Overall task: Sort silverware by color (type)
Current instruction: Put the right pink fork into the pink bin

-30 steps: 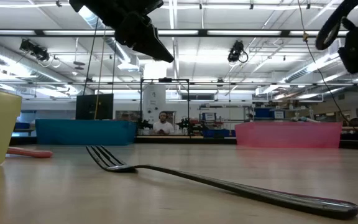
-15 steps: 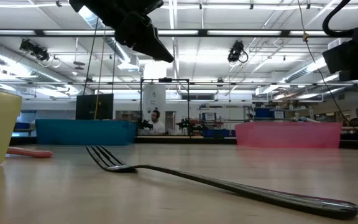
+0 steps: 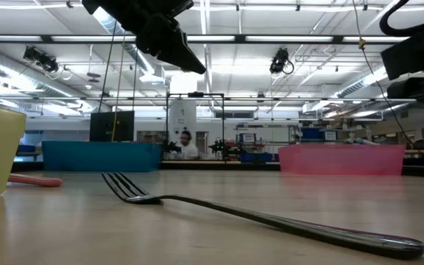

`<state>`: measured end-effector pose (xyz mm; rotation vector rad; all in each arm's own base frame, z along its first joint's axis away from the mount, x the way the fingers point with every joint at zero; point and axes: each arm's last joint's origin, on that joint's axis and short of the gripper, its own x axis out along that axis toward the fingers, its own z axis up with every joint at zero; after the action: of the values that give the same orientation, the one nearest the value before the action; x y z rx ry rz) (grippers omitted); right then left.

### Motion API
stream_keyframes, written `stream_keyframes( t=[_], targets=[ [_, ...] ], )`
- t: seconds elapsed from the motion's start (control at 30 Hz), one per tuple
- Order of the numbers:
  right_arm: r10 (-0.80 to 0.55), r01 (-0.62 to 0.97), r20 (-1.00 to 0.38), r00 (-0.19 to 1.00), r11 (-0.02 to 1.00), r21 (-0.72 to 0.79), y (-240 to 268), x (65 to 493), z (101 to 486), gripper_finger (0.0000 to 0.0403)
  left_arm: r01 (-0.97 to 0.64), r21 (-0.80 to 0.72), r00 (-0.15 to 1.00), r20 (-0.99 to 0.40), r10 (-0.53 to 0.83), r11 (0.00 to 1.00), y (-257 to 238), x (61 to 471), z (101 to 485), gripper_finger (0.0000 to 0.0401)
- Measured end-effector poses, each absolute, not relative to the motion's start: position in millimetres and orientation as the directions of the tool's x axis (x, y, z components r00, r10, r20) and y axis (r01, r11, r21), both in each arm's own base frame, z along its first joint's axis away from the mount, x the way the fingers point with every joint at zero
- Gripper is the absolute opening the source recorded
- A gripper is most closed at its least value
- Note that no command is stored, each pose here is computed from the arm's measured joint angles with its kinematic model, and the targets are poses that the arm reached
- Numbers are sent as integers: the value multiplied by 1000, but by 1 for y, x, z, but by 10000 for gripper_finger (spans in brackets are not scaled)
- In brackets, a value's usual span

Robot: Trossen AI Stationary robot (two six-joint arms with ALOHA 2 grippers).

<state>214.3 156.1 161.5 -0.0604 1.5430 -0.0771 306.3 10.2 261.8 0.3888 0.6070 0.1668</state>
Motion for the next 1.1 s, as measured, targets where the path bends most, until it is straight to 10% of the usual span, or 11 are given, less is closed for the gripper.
stream_keyframes(
  t=[1.1],
  targets=[
    [-131, -290, -991, 35, 947, -136, 161, 196, 144, 93, -39, 402, 811, -522, 265, 915, 10, 306, 262, 102]
  ],
)
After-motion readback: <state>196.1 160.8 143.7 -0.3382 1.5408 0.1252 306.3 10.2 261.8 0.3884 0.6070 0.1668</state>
